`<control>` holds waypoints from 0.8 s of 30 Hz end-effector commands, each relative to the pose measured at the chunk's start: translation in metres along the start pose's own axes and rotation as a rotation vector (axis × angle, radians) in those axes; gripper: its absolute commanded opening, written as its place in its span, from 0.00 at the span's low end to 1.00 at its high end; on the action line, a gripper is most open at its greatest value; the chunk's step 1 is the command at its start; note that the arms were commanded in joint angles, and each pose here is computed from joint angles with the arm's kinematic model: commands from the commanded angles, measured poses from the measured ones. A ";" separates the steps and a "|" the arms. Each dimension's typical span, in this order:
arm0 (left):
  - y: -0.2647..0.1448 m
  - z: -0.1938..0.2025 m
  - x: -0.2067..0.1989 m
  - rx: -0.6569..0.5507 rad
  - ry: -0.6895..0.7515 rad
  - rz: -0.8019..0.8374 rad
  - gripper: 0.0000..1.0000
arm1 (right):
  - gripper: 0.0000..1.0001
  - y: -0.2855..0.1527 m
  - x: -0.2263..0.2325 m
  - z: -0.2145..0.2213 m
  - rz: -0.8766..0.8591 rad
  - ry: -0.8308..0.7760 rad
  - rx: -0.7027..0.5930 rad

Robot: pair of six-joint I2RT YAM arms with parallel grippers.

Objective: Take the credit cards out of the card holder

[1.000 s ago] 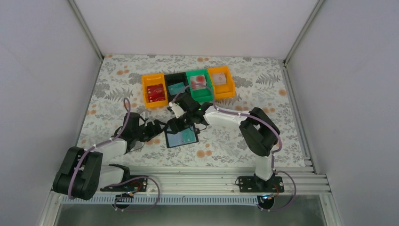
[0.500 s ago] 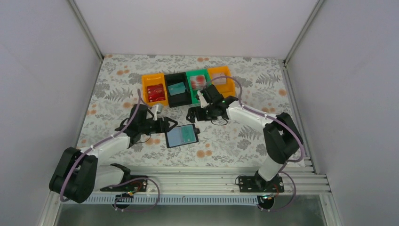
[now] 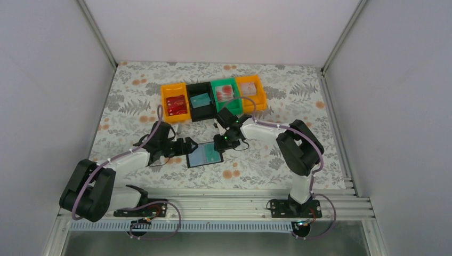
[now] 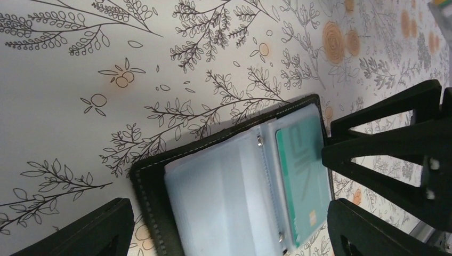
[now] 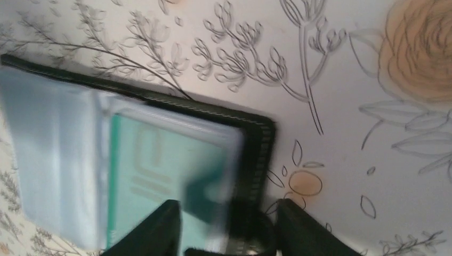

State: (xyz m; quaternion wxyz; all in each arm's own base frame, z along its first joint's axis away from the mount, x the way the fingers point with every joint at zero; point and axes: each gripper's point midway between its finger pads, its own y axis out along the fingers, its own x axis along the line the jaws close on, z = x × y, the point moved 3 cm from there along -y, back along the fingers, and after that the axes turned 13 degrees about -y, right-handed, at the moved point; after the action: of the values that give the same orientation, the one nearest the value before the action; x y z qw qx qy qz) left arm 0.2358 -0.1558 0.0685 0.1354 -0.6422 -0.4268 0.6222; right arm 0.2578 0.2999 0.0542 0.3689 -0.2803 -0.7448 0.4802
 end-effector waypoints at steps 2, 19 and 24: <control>0.003 0.001 0.005 -0.002 -0.020 0.001 0.91 | 0.27 0.008 0.002 0.014 0.021 -0.009 0.062; -0.014 -0.001 0.018 0.066 -0.118 0.071 1.00 | 0.04 -0.033 0.027 -0.016 -0.291 -0.109 -0.080; -0.005 0.009 0.025 0.093 -0.135 0.070 1.00 | 0.04 -0.024 0.026 -0.013 -0.331 -0.050 -0.079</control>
State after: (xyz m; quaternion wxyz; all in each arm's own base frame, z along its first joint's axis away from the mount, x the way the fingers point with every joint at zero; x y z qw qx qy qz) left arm 0.2333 -0.1316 0.0641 0.1142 -0.6281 -0.4037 0.6553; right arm 0.2513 0.3099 0.0777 0.3937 -0.1746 -0.7949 0.4274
